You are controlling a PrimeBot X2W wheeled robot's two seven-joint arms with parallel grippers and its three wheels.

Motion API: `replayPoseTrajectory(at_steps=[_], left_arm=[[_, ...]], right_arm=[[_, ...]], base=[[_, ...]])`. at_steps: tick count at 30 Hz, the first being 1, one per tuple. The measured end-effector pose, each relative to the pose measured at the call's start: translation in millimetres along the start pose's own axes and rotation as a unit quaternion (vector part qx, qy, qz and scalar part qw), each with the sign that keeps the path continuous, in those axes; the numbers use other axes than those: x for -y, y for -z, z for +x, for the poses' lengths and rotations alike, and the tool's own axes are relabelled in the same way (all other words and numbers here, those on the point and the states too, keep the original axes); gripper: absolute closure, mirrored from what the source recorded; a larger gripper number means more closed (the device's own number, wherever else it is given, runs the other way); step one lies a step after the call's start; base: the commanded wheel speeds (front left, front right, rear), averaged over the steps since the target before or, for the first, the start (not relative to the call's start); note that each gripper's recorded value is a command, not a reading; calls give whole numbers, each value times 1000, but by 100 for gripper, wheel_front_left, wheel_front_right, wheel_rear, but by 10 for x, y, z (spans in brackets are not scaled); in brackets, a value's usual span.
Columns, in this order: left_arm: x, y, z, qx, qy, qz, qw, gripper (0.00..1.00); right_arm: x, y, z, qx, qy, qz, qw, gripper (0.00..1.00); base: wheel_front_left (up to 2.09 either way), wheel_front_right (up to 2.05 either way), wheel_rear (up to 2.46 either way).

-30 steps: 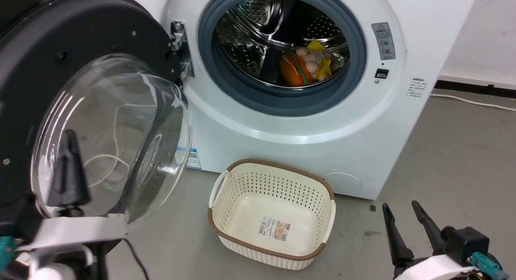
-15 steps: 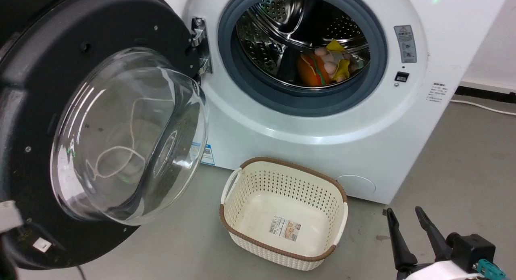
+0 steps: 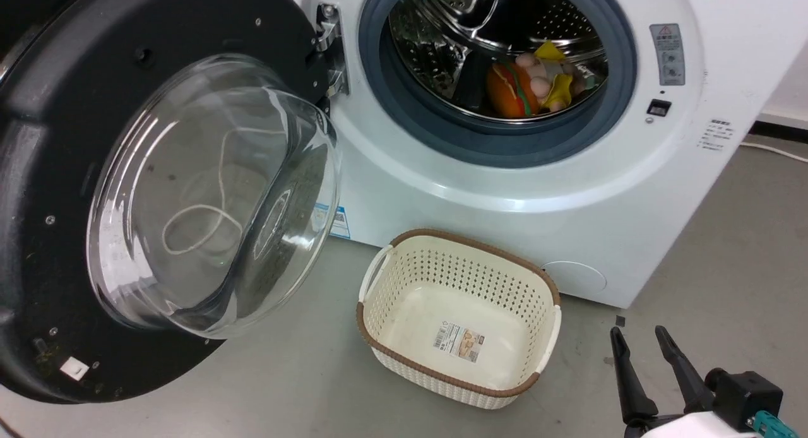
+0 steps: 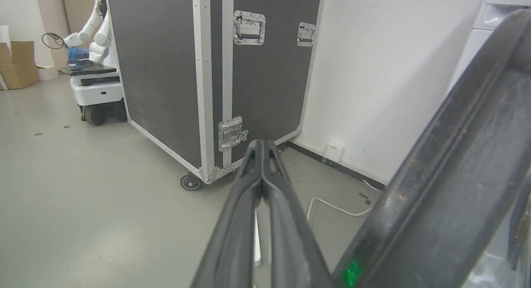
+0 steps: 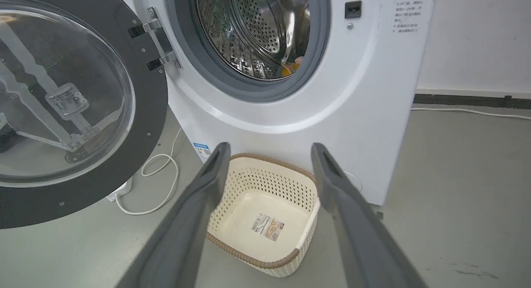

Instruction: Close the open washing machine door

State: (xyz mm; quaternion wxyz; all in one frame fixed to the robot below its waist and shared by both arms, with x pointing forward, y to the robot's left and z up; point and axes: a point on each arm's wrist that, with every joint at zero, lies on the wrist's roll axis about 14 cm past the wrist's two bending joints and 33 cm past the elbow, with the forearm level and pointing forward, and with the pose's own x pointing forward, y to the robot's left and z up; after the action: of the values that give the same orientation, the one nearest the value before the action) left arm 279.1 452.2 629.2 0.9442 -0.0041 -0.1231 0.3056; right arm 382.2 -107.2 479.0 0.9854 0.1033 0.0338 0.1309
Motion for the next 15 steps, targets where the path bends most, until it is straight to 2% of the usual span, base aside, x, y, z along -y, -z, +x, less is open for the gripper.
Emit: replayPoseTrajectory(at_steps=[2,3,12,13,14,15], left_arm=[[-29,111,17,-35,9,11,999,100],[2,280,12,-85,35,21,996,100],[181,639,-94,-198,97,2,975,100],[192,681,-120,-212,101,-4,972,100],[250,793,-226,-253,120,-15,960,100],[286,814,-268,-263,130,-21,956,100]], right_arm=[[-6,25,13,-2,-1,4,1000,0],[-16,72,35,-7,-3,10,1000,0],[-39,156,95,-12,-6,24,1000,0],[-38,150,105,-11,-6,27,1000,0],[-26,159,107,-11,-4,33,999,0],[-23,160,106,-10,-3,34,999,0]], base=[[0,0,0],[0,0,0],[0,0,0],[0,0,0],[0,0,0],[0,0,0]])
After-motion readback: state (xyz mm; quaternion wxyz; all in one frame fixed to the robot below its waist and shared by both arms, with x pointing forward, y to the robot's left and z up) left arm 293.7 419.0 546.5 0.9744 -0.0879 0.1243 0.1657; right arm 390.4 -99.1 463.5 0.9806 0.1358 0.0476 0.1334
